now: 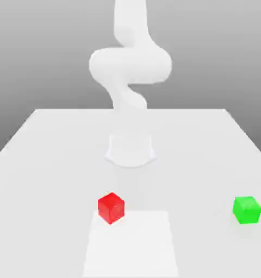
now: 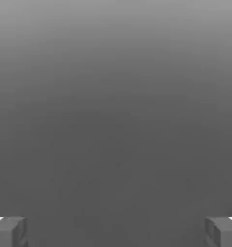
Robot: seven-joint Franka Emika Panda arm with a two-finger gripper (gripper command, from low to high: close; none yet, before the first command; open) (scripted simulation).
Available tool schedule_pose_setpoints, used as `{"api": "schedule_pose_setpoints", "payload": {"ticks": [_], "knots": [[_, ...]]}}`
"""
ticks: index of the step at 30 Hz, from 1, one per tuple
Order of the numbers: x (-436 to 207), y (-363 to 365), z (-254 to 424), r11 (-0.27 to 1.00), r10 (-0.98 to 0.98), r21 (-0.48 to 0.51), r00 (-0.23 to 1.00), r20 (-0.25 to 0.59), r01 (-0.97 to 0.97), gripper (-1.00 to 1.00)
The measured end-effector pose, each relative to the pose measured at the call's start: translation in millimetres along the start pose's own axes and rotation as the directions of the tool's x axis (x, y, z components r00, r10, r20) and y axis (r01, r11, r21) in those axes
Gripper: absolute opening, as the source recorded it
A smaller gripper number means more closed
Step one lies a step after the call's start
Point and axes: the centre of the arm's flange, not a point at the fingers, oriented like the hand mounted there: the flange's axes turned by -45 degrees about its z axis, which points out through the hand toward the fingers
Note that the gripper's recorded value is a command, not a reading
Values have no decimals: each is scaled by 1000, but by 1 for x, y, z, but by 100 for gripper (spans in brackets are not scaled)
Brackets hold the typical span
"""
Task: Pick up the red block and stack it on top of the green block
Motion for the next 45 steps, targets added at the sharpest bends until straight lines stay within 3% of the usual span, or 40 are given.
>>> {"api": "schedule_pose_setpoints", "payload": {"ticks": [5,11,19,23,24,39,45], "knots": [[-54,25,117,980,195,-58,965,173,-188,0],[-158,48,224,906,421,-209,840,342,-369,0],[-337,74,320,731,680,-476,585,442,-489,0],[-367,76,345,722,689,-488,572,445,-490,0],[-373,76,350,721,690,-490,571,444,-490,-100],[-338,73,310,721,691,-490,572,443,-491,-100],[-308,-11,318,912,402,-324,715,572,-253,-100]]}}
